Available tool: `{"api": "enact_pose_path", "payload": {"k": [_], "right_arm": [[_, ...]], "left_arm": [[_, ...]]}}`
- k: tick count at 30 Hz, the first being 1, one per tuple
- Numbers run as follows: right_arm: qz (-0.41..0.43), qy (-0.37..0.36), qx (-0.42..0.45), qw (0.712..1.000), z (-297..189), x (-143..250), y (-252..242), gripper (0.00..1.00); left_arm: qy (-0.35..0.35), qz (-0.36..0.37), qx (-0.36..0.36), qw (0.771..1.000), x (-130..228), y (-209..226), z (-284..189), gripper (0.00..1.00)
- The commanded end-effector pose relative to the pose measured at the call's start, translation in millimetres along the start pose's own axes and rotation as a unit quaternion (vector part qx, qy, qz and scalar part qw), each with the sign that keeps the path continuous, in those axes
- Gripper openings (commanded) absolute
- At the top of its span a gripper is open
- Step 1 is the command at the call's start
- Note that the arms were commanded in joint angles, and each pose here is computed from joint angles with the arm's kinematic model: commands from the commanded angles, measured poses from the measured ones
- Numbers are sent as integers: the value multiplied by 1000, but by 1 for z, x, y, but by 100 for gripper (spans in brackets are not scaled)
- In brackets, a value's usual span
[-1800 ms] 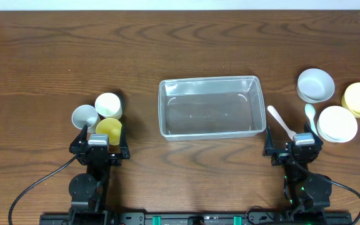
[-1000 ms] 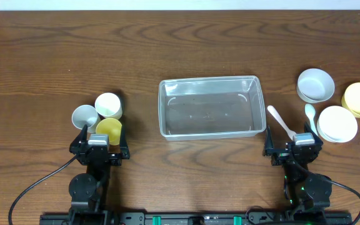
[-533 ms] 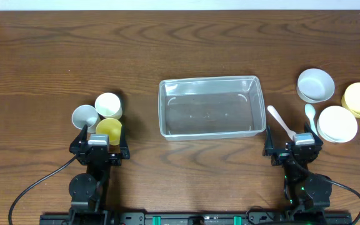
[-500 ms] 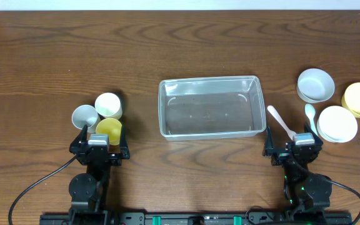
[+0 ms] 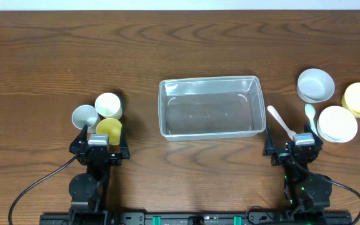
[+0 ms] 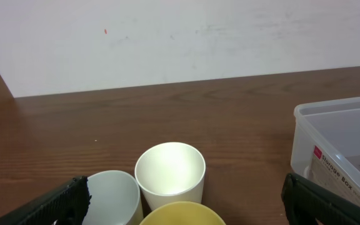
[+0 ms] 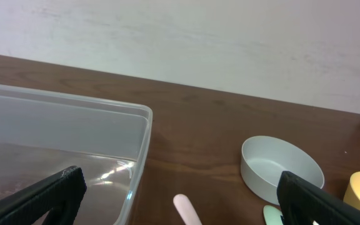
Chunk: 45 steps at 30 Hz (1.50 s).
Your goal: Pack container
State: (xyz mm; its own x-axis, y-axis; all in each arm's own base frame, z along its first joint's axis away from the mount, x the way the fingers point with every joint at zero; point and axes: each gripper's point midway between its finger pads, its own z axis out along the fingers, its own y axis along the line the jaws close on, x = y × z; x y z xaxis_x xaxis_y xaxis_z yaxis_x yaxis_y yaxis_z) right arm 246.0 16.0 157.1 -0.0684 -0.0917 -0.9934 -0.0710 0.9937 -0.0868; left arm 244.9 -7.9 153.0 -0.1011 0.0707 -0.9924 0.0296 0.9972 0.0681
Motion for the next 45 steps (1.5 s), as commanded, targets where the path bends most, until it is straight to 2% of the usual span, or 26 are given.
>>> {"api": "enact_pose_path", "payload": {"k": [1, 20, 24, 33, 41, 45], "right_arm": [[6, 0, 0, 1000, 0, 0, 0, 99], [7, 0, -3, 1000, 0, 0, 1, 99], [32, 0, -5, 999, 0, 0, 2, 99], [86, 13, -5, 996, 1, 6, 2, 99], [99, 40, -1, 994, 4, -1, 0, 99], [99, 65, -2, 993, 9, -16, -1, 99]], "left_arm": [[27, 7, -8, 1000, 17, 3, 1, 98], [27, 7, -8, 1000, 17, 3, 1, 98], [27, 6, -7, 1000, 17, 2, 1, 98], [42, -108, -11, 993, 22, 2, 2, 98], [44, -120, -10, 992, -7, 3, 1, 98], [81, -118, -12, 990, -26, 5, 1, 98]]}}
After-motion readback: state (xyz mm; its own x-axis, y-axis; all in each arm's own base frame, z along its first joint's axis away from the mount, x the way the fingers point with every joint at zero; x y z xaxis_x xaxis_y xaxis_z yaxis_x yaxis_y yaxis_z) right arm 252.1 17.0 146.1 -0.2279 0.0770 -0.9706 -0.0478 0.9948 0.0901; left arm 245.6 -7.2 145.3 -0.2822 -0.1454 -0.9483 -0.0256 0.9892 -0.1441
